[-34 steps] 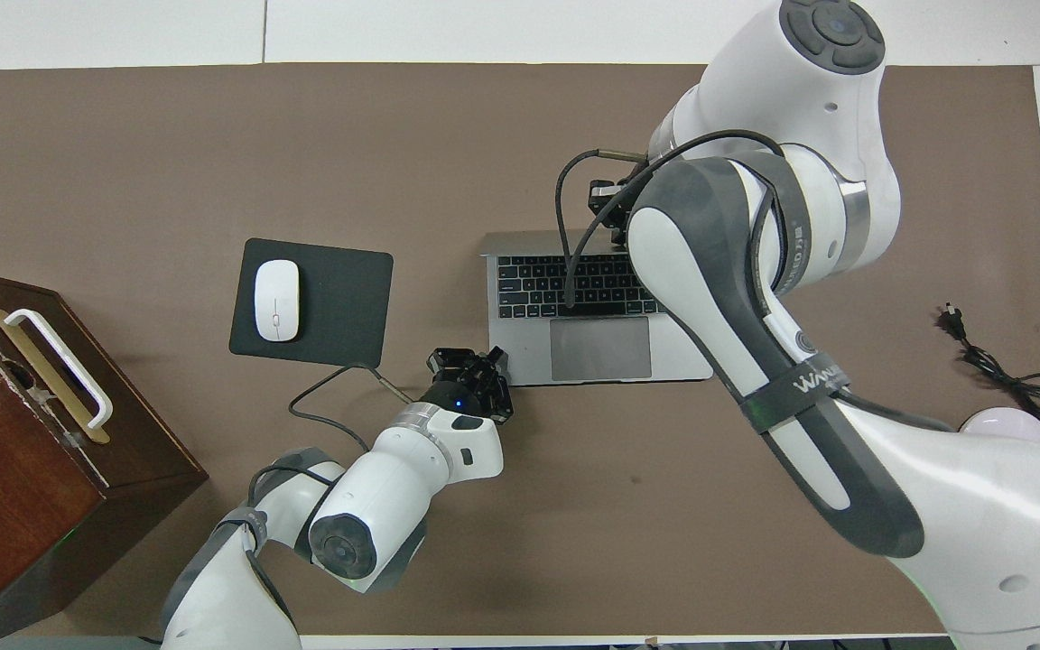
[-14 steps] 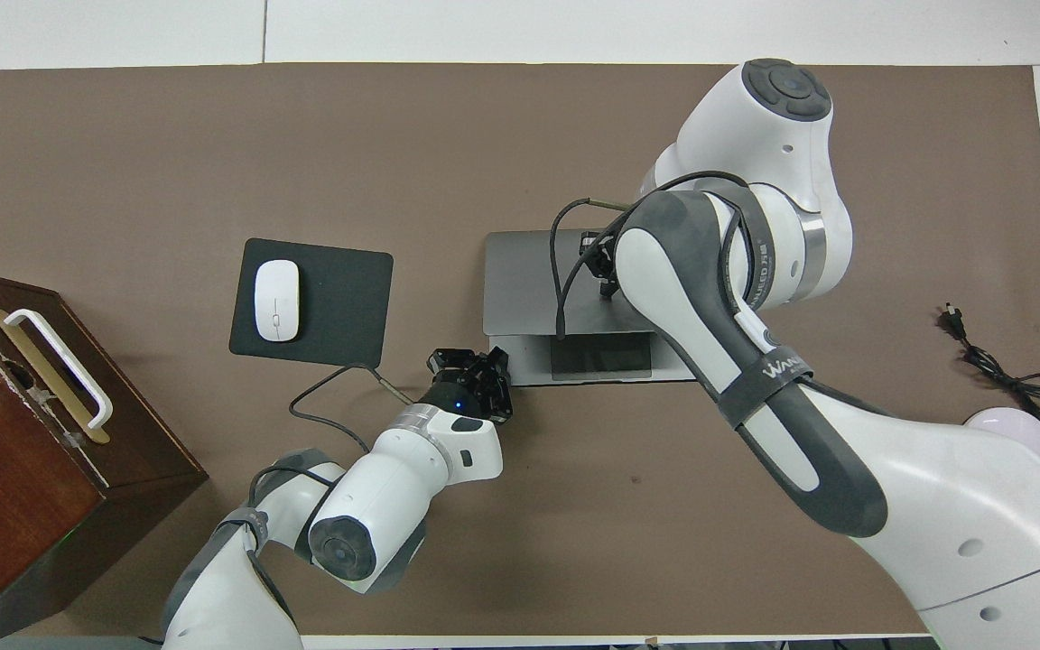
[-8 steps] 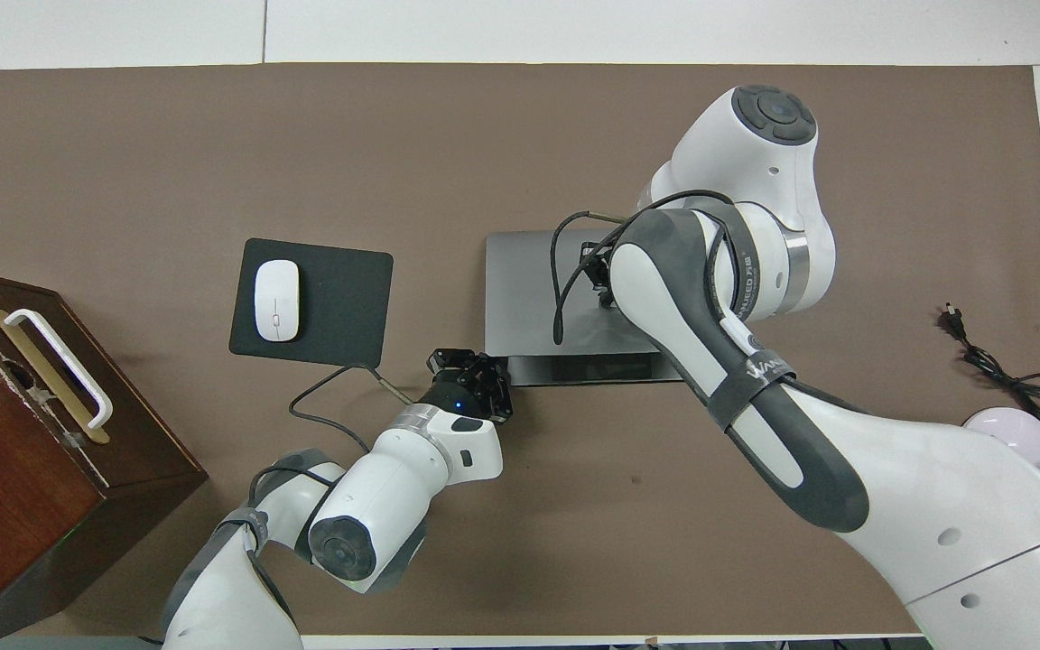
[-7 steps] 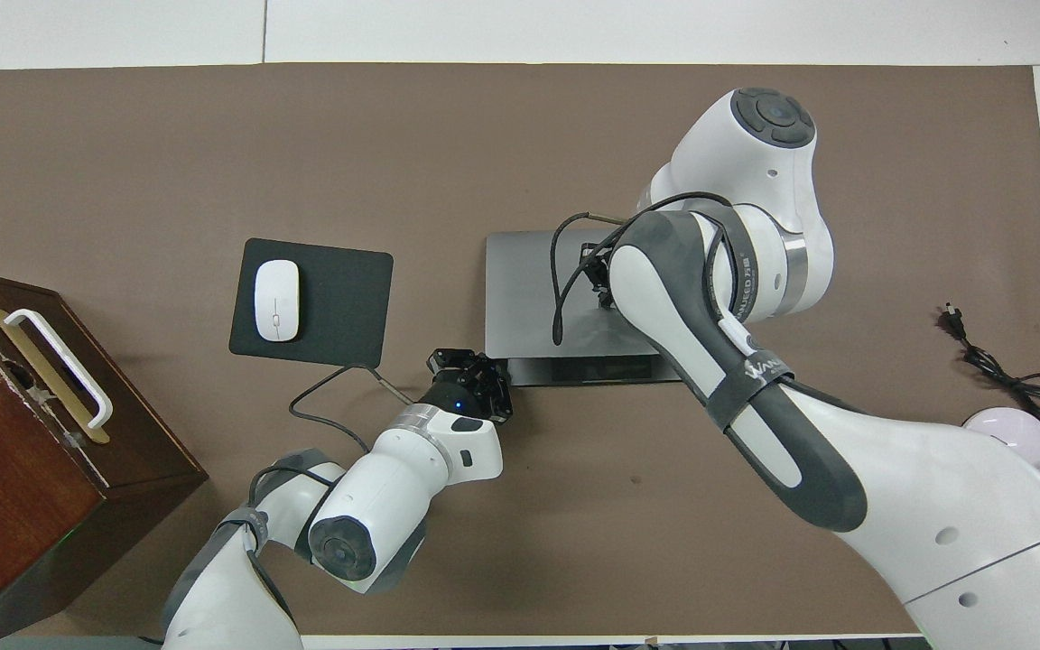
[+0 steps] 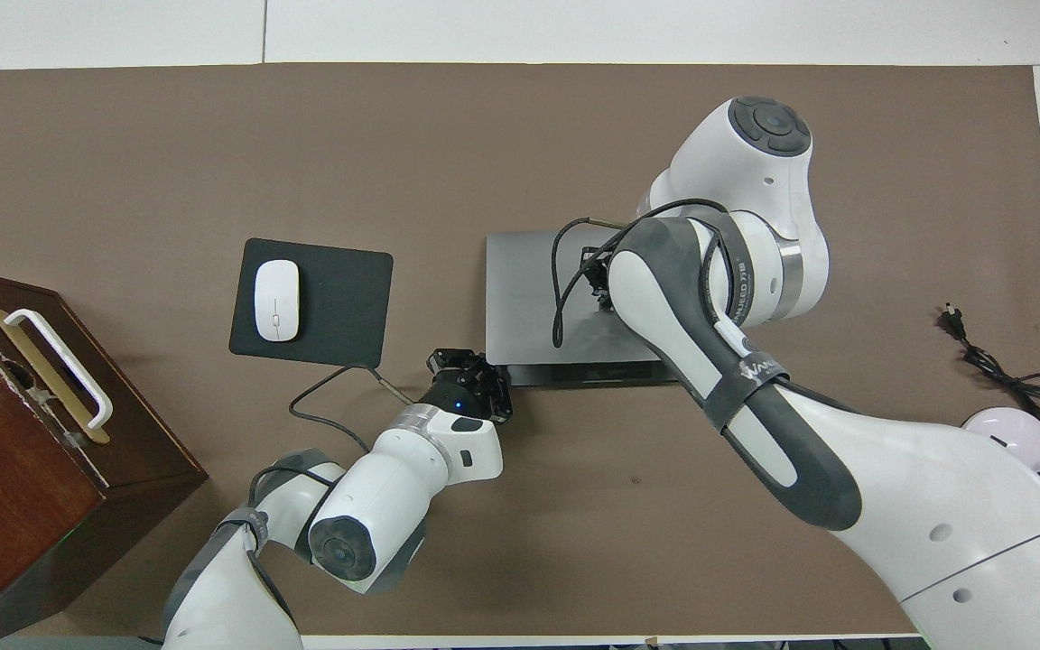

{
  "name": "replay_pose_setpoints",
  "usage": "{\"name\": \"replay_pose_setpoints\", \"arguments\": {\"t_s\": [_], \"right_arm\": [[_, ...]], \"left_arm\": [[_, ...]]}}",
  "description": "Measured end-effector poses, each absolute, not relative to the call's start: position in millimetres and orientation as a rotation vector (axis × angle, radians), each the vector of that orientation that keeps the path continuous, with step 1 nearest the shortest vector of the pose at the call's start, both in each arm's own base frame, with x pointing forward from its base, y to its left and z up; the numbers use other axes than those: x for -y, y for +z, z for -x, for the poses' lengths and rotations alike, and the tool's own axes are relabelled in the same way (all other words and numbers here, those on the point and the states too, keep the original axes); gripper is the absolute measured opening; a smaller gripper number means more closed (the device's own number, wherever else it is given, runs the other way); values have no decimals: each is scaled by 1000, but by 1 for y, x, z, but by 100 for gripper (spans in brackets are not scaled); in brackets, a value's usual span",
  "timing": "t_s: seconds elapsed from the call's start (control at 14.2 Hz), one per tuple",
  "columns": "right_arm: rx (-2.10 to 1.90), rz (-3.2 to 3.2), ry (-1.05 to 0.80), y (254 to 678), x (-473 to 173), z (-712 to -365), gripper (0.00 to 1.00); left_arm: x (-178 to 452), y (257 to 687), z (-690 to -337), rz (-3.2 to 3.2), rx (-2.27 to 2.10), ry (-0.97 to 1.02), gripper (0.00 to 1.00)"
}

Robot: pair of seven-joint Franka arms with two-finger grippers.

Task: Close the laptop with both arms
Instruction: 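Press the closed laptop lid flat with the right gripper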

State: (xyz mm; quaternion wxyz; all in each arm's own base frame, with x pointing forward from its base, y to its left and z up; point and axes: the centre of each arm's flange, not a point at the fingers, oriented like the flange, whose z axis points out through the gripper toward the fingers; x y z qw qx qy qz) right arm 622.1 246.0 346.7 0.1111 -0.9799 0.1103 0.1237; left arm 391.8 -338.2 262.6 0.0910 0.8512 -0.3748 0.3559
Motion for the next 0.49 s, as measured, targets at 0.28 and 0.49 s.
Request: {"name": "replay_pose_setpoints", "arguments": {"t_s": [0.28, 0.49], "right_arm": [[-327, 2877, 366, 344, -246, -621, 1], [-335, 2868, 356, 343, -246, -622, 1]], "left_arm": [[338, 263, -392, -2529, 1114, 1058, 1], [338, 263, -392, -2529, 1114, 1058, 1]]}}
